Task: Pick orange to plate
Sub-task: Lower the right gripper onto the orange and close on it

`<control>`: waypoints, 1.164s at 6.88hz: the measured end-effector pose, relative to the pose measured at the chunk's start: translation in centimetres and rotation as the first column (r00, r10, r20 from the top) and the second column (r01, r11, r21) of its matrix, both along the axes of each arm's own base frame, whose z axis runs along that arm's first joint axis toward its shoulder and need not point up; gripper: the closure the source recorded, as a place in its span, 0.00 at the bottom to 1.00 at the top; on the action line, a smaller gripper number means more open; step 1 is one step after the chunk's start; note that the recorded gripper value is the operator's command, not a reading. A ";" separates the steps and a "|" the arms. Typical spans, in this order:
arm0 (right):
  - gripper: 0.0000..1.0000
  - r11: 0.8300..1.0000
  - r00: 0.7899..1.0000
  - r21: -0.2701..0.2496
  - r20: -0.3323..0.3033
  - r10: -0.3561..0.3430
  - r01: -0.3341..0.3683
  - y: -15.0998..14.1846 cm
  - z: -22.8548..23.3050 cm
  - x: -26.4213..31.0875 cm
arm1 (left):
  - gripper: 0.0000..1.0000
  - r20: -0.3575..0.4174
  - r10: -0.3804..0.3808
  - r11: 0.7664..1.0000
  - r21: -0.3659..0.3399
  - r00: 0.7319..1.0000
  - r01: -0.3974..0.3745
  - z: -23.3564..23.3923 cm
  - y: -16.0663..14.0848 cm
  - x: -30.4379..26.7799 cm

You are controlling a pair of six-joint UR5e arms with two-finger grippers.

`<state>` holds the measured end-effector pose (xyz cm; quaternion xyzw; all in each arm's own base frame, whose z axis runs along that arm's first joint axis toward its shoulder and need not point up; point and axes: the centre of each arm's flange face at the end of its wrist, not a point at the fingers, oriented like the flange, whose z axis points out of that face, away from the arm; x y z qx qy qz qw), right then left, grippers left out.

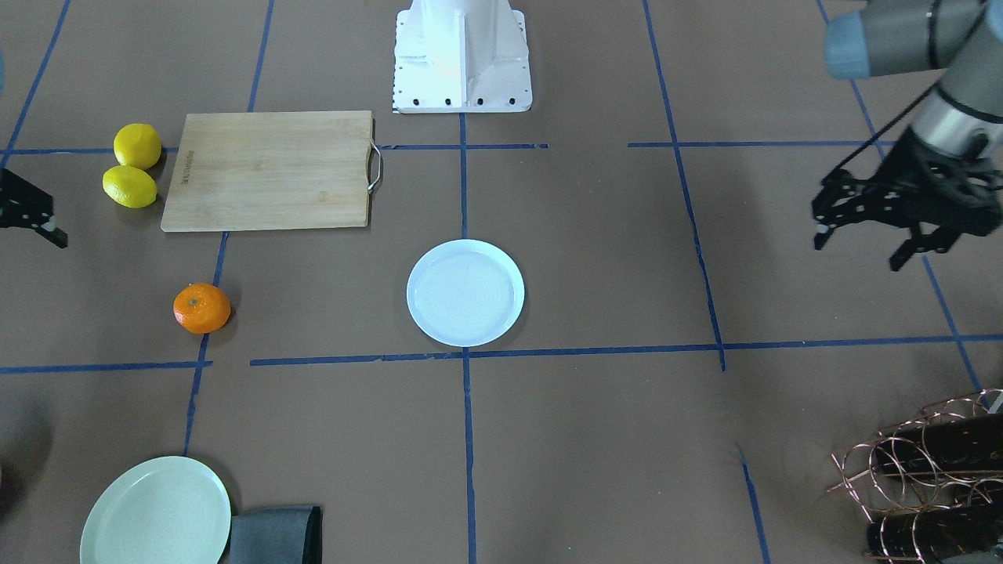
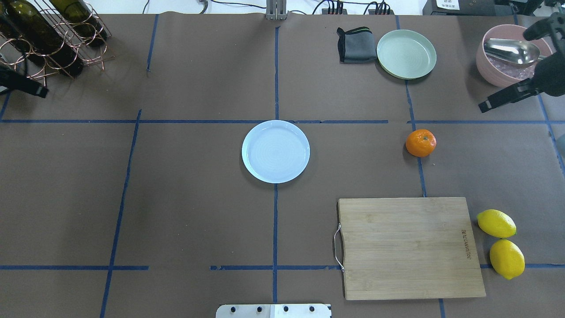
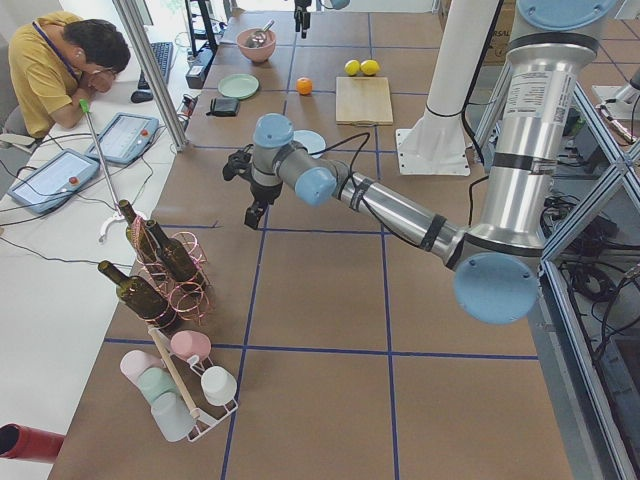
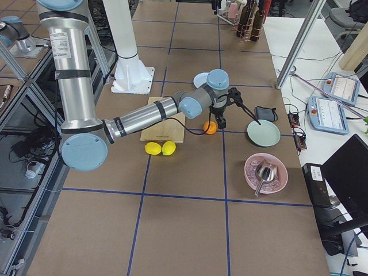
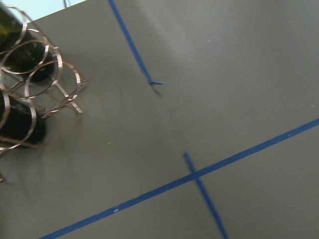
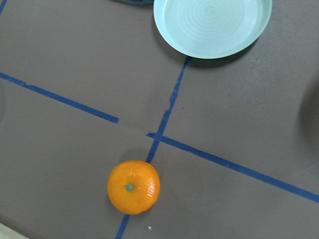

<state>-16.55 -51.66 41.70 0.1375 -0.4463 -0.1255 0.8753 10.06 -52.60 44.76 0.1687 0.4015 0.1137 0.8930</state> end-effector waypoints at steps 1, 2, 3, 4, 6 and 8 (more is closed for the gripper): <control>0.00 1.000 0.999 -0.019 -0.029 0.015 -0.016 -0.5 -2.2 -3.1 | 0.00 -0.001 0.022 0.999 -0.034 1.000 -0.022 5.2 0.9 -4.1; 0.00 0.999 0.997 -0.030 -0.068 0.026 -0.028 -1.1 -4.3 -5.7 | 0.00 0.022 0.054 0.998 -0.032 0.998 -0.053 10.1 2.8 -7.9; 0.00 0.999 0.994 -0.033 -0.104 0.032 -0.036 -1.0 -5.5 -8.3 | 0.00 0.043 0.082 0.996 -0.034 0.996 -0.081 14.2 5.5 -10.7; 0.00 0.998 0.991 -0.039 -0.127 0.041 -0.046 -0.4 -6.1 -10.7 | 0.00 0.054 0.090 0.993 -0.077 0.995 -0.086 17.2 8.2 -12.6; 0.00 0.997 0.988 -0.052 -0.147 0.055 -0.064 0.5 -6.2 -13.4 | 0.00 0.068 0.080 0.973 -0.222 0.994 -0.063 19.1 9.2 -14.5; 0.00 0.995 0.982 -0.061 -0.176 0.070 -0.081 1.0 -5.4 -14.9 | 0.00 0.095 0.074 0.965 -0.257 0.993 -0.047 19.0 8.6 -15.1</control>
